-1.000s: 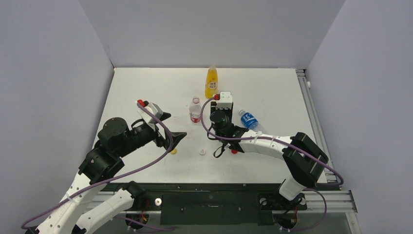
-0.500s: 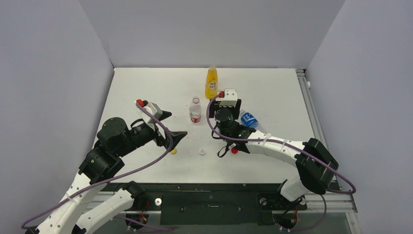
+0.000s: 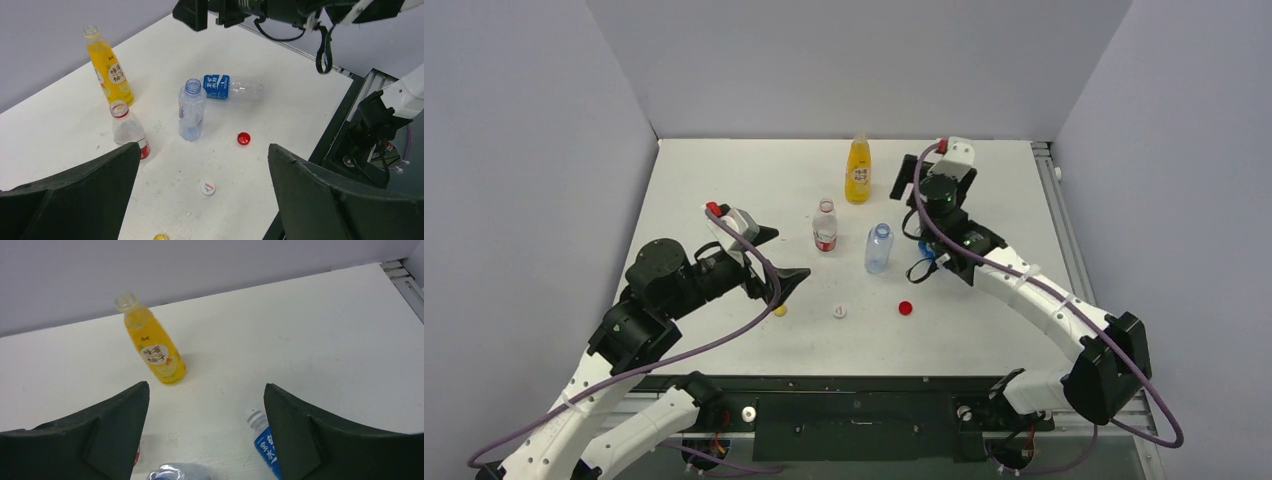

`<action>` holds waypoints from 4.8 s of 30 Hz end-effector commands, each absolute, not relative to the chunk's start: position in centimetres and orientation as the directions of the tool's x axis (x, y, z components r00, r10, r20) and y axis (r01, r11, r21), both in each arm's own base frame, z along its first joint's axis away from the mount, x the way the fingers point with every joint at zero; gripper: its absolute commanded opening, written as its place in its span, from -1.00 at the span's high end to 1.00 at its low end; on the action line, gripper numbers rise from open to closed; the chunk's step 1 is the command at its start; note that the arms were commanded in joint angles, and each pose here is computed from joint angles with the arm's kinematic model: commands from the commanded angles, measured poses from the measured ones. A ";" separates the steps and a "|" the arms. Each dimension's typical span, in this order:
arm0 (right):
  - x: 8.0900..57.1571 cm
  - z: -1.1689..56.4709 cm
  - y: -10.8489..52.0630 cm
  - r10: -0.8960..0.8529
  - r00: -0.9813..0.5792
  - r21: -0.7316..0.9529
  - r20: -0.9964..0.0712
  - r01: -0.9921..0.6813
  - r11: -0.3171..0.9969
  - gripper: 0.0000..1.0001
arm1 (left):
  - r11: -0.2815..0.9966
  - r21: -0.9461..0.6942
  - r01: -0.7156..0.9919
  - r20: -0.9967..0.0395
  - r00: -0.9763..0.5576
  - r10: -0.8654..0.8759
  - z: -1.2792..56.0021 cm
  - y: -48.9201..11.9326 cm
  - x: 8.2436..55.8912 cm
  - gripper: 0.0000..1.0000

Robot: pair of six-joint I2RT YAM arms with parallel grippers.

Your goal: Unscrew the bottle caps

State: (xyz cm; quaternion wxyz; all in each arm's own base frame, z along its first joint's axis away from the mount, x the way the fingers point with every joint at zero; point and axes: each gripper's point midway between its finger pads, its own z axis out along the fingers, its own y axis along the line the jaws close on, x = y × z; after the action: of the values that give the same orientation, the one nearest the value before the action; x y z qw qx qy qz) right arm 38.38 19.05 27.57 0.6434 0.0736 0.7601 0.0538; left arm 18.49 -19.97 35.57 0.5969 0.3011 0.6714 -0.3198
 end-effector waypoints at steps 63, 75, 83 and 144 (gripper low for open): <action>27.0 48.3 19.4 0.525 -0.018 0.500 -0.851 -0.333 0.799 -0.20 | 0.203 -0.325 0.924 -0.926 -0.268 -0.266 46.9 -27.2 16.0 -0.93; 20.4 53.6 29.5 0.604 0.034 0.486 -0.796 -0.558 0.672 -0.03 | -0.011 -0.295 0.955 -0.920 -0.287 -0.268 49.6 -27.7 11.3 -0.93; 18.5 55.0 33.4 0.633 0.009 0.483 -0.774 -0.639 0.599 0.02 | 0.046 -0.257 0.965 -0.933 -0.236 -0.273 49.1 -27.0 11.6 -0.93; 14.6 56.0 34.7 0.126 -0.162 0.198 -0.979 -0.906 0.373 -0.70 | 0.184 -0.013 0.983 -0.986 0.018 -0.165 45.5 -25.4 15.2 0.60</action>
State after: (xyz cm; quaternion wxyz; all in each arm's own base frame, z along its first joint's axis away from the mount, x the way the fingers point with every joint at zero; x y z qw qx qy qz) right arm 15.22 32.90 59.91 0.6088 -0.2485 0.5761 0.4854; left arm 15.77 -25.73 45.08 0.5692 0.3845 0.5240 -0.5036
